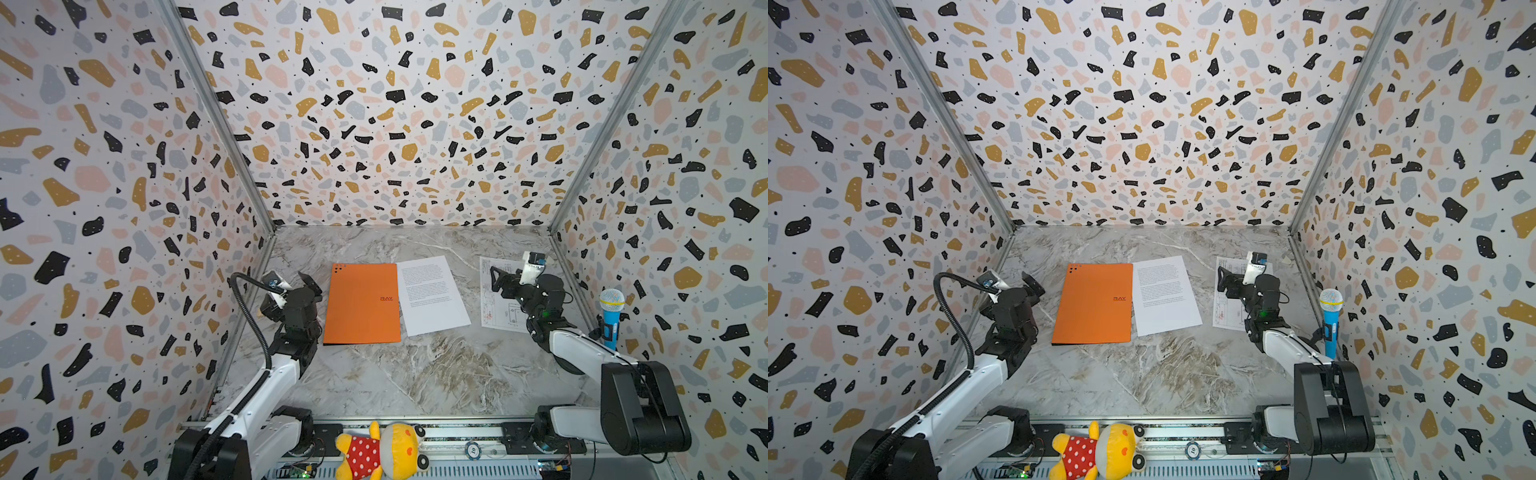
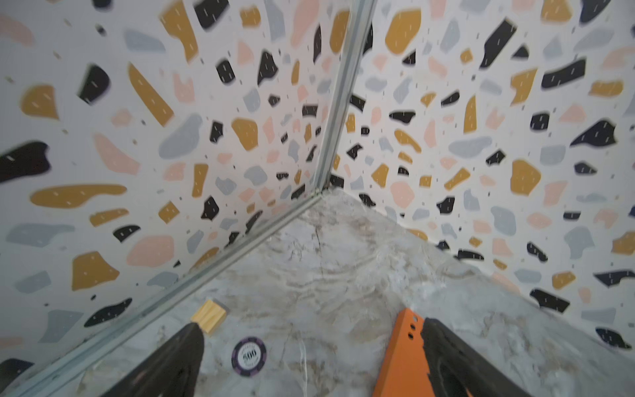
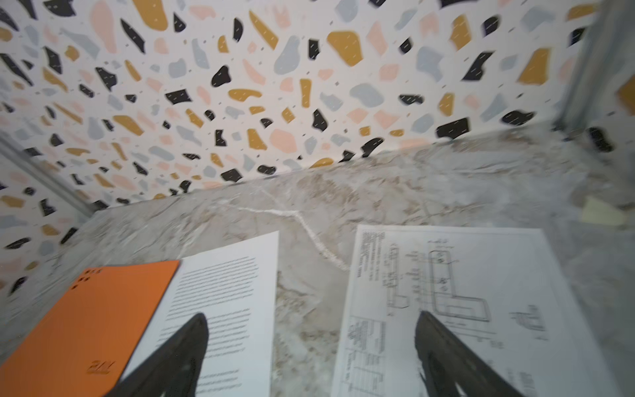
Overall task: Put the files into the folder
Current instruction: 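Move the left gripper to the orange folder's edge while the right gripper reaches toward it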
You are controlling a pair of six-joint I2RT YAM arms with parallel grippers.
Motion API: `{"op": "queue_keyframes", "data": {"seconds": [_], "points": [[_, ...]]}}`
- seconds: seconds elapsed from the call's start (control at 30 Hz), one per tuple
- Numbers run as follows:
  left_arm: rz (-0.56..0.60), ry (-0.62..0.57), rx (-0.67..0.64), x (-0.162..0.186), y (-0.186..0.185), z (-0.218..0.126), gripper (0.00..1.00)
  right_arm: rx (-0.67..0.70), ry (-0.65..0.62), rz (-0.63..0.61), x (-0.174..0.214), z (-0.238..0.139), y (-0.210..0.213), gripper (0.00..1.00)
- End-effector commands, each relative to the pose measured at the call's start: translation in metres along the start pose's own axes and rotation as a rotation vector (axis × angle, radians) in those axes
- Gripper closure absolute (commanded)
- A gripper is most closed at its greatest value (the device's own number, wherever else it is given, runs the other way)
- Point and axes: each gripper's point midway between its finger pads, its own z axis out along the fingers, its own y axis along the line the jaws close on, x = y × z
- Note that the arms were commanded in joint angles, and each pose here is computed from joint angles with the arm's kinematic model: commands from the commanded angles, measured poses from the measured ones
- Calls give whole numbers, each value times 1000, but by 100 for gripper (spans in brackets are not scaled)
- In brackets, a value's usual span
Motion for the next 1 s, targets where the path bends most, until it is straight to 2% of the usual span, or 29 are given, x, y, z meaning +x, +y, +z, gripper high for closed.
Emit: {"op": "queue_keyframes", "data": {"seconds": [0.0,0.23,0.57,0.77,0.97], "points": [[30,231,44,47,-12,7,1,-179,152,122,21,8,60,8],[52,430,126,87,-36,14,0,-267,302,89,69,22,121,8],[88,587,188,135,-44,13,0,-430,488,105,121,38,203,8],[88,662,261,154,-55,8,0,-424,570,111,149,47,210,8],[82,704,283,166,-58,7,0,-317,595,79,161,64,183,7]]}}
